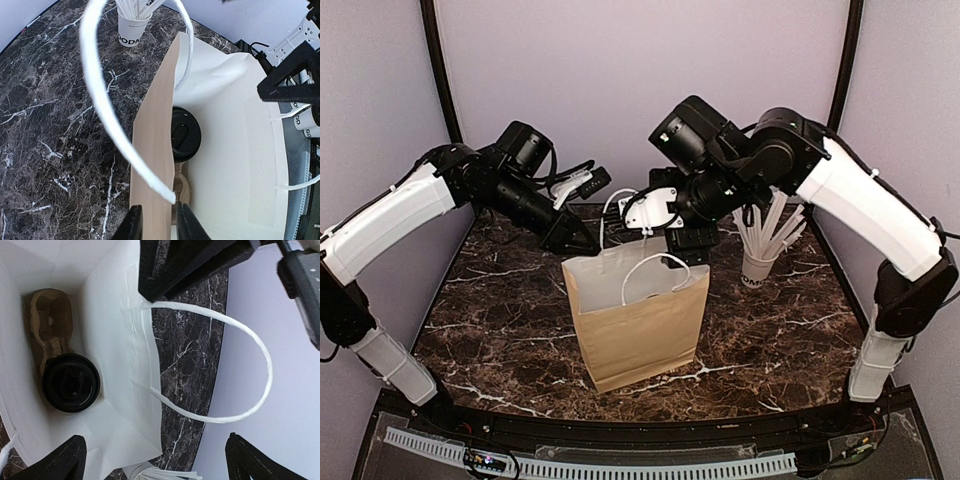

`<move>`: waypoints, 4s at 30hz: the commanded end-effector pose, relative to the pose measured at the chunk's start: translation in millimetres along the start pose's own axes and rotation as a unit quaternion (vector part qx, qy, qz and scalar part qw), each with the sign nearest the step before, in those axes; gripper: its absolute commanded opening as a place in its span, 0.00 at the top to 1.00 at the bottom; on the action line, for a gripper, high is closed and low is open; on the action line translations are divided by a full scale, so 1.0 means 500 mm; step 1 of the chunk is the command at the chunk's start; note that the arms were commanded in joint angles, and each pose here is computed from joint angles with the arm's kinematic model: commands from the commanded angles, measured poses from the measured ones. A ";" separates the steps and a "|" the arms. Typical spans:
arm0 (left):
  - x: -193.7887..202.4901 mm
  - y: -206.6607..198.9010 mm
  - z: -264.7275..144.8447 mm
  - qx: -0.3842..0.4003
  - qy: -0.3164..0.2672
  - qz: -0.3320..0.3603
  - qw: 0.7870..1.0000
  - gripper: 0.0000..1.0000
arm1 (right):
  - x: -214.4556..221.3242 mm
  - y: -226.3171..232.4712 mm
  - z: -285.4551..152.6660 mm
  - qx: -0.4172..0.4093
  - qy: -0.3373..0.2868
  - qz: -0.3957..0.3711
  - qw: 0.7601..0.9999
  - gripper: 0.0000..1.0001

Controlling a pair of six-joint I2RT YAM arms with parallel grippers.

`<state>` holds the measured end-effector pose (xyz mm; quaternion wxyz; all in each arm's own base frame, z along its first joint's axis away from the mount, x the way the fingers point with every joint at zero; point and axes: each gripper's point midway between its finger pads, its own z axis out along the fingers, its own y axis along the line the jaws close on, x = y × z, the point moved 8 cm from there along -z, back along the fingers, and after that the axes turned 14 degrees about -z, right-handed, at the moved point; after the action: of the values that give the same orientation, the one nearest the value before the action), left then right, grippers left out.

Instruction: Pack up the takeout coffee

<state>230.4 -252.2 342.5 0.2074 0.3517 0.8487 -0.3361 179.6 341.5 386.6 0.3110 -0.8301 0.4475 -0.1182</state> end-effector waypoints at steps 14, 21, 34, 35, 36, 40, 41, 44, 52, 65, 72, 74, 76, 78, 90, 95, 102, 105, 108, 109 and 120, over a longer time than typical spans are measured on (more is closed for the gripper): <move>-0.034 0.000 -0.034 -0.103 -0.007 0.073 0.992 1.00 | 0.299 -0.132 -0.097 0.170 0.085 0.189 0.963 0.01; -0.045 -0.008 -0.069 -0.158 -0.063 0.116 0.979 1.00 | 0.421 -0.128 -0.079 0.160 0.119 0.270 0.942 0.01; 0.021 -0.090 -0.022 -0.195 -0.088 0.183 0.959 1.00 | 0.548 -0.053 -0.076 0.115 0.149 0.348 0.918 0.01; 0.031 -0.093 -0.020 -0.197 -0.088 0.185 0.959 1.00 | 0.553 -0.047 -0.074 0.110 0.151 0.351 0.918 0.01; 0.042 -0.103 -0.011 -0.203 -0.087 0.193 0.956 1.00 | 0.558 -0.040 -0.070 0.104 0.152 0.354 0.917 0.01; 0.070 -0.138 -0.004 -0.226 -0.096 0.203 0.948 1.00 | 0.563 -0.024 -0.066 0.090 0.152 0.357 0.917 0.01; 0.078 -0.154 -0.002 -0.224 -0.096 0.210 0.947 1.00 | 0.562 -0.022 -0.066 0.087 0.151 0.357 0.918 0.01; 0.097 -0.170 0.007 -0.211 -0.091 0.207 0.951 1.00 | 0.559 -0.016 -0.064 0.077 0.146 0.356 0.920 0.01; 0.127 -0.190 0.003 -0.158 -0.087 0.208 0.961 1.00 | 0.554 -0.004 -0.059 0.059 0.138 0.354 0.923 0.01; 0.080 -0.157 -0.028 -0.187 -0.145 0.210 0.949 1.00 | 0.512 0.023 -0.046 -0.007 0.043 0.345 0.938 0.01; 0.036 -0.074 -0.040 -0.168 -0.156 0.158 0.960 1.00 | 0.490 0.044 0.000 -0.061 -0.026 0.349 0.935 0.02; 0.022 -0.049 -0.039 -0.170 -0.159 0.142 0.962 1.00 | 0.490 0.052 0.022 -0.065 -0.035 0.359 0.930 0.05; 0.009 -0.027 -0.031 -0.160 -0.157 0.128 0.966 1.00 | 0.490 0.053 0.039 -0.055 -0.043 0.372 0.926 0.10; -0.004 -0.006 -0.030 -0.162 -0.161 0.113 0.967 1.00 | 0.493 0.051 0.053 -0.042 -0.044 0.384 0.921 0.18; -0.053 0.054 -0.044 -0.196 -0.191 0.070 0.959 0.48 | 0.524 0.047 0.146 -0.004 -0.030 0.420 0.907 0.33; -0.055 0.039 -0.077 -0.198 -0.211 0.073 0.954 0.41 | 0.523 0.057 0.178 -0.030 -0.043 0.425 0.904 0.36; -0.043 0.027 -0.128 -0.224 -0.248 0.069 0.940 0.38 | 0.523 0.068 0.216 -0.061 -0.050 0.429 0.900 0.56; -0.036 0.023 -0.150 -0.238 -0.262 0.067 0.933 0.36 | 0.522 0.060 0.212 -0.069 -0.049 0.435 0.896 0.88; -0.029 0.020 -0.164 -0.245 -0.268 0.065 0.929 0.36 | 0.509 0.047 0.169 -0.071 -0.056 0.433 0.897 0.98; -0.028 0.018 -0.168 -0.246 -0.270 0.065 0.929 0.36 | 0.504 0.042 0.147 -0.065 -0.059 0.431 0.898 1.00; 0.004 0.017 -0.209 -0.270 -0.307 0.041 0.911 0.34 | 0.442 0.002 -0.050 0.025 -0.132 0.384 0.913 1.00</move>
<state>225.7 -182.2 402.3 0.5362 0.2283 0.7924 -0.1800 310.2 146.1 357.8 0.3726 -0.5813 0.7186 0.0834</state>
